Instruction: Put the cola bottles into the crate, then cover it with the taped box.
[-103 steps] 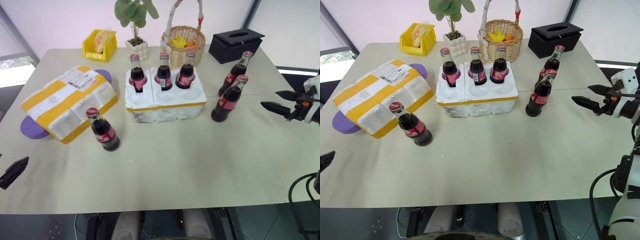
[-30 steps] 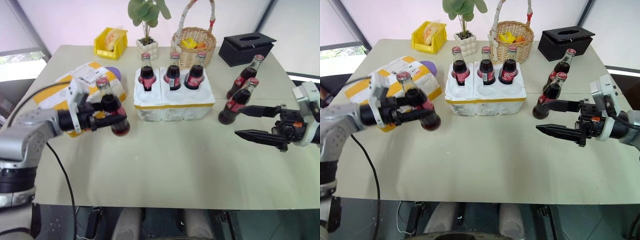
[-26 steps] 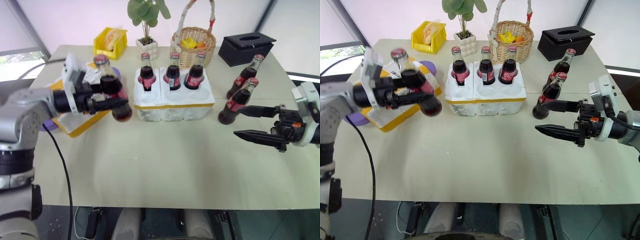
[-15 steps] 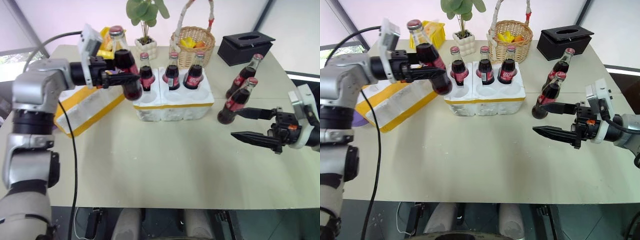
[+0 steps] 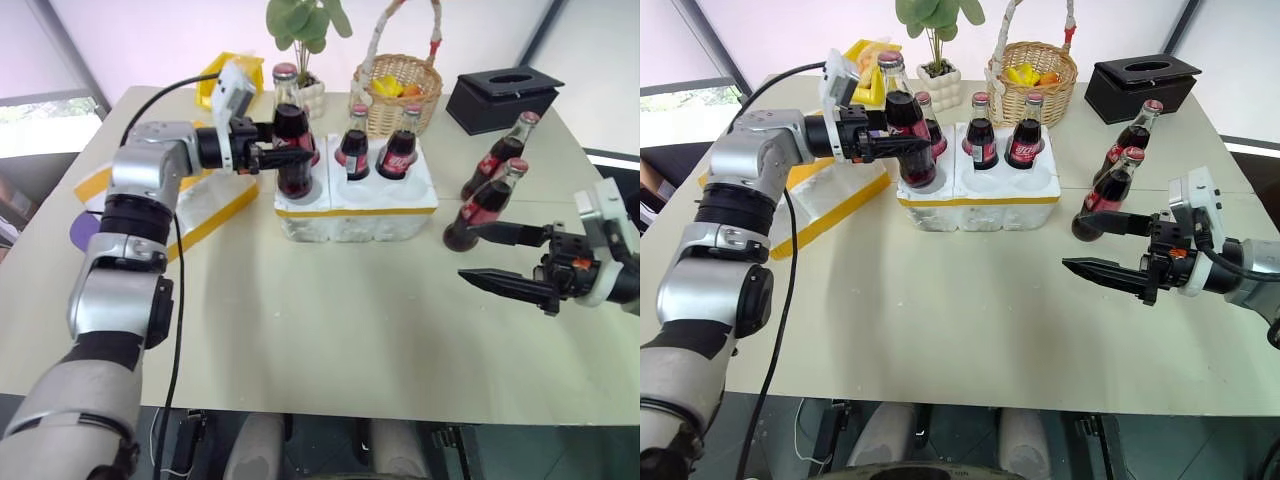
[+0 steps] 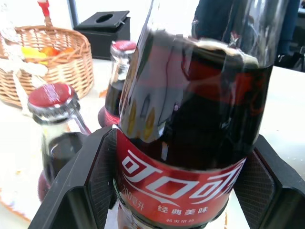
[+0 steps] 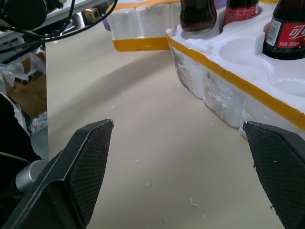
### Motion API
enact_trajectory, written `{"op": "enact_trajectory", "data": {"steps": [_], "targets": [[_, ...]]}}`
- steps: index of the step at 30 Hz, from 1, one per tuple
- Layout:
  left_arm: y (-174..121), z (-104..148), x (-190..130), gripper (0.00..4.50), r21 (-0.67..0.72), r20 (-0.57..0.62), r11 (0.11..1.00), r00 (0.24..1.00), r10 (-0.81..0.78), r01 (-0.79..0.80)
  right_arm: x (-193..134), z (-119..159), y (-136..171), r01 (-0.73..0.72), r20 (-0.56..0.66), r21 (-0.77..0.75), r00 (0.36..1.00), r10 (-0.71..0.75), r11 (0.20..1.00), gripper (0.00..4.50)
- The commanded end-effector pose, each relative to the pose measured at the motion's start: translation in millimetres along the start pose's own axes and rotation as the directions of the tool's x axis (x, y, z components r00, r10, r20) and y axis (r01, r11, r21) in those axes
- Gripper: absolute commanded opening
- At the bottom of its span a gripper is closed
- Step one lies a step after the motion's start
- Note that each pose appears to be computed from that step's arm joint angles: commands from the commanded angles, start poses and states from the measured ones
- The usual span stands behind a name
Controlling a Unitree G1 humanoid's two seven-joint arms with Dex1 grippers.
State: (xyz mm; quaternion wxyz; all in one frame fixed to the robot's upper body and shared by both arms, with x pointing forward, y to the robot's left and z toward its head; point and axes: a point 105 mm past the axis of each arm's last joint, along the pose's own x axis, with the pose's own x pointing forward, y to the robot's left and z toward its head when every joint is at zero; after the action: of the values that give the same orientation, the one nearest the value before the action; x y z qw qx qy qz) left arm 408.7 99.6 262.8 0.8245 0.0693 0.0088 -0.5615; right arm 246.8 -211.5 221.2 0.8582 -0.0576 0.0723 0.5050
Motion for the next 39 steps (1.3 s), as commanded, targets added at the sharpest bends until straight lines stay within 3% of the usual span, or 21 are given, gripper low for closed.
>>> {"op": "enact_trajectory", "data": {"steps": [1,6,11,25,26,28,39], "targets": [[-1.1,29.1,4.5,2.79,0.077,0.060,0.997,0.998,-0.013,0.008,-3.8,10.9,2.4,0.013,0.043,-0.047,0.999,-0.011,0.999,4.50],[-3.6,24.1,12.3,2.79,0.091,0.041,0.996,0.999,-0.031,0.027,-3.5,8.5,1.2,0.022,0.046,-0.044,0.999,-0.020,0.999,4.50],[-3.6,-5.0,13.9,2.79,0.109,-0.041,0.994,0.999,-0.021,0.025,-3.8,6.8,0.8,0.029,0.051,-0.044,0.998,-0.027,0.999,4.50],[-0.5,-38.6,9.9,2.79,0.080,-0.043,0.994,0.996,0.078,-0.074,-4.3,12.2,-6.9,0.038,0.068,-0.066,0.997,-0.034,0.997,4.50],[-0.3,-39.2,8.7,3.82,0.078,-0.042,0.994,0.996,0.082,-0.079,-4.6,13.8,-7.7,0.039,0.075,-0.066,0.997,-0.034,0.997,4.50],[0.2,-39.5,6.0,4.43,0.070,-0.039,0.994,0.995,0.088,-0.085,-4.6,17.3,-8.8,0.037,0.092,-0.062,0.995,-0.031,0.997,4.50],[-1.6,-27.8,-13.0,4.43,0.103,-0.036,0.990,0.994,0.105,-0.100,-5.2,13.4,-9.5,0.030,0.077,-0.066,0.997,-0.025,0.997,4.50]]}}
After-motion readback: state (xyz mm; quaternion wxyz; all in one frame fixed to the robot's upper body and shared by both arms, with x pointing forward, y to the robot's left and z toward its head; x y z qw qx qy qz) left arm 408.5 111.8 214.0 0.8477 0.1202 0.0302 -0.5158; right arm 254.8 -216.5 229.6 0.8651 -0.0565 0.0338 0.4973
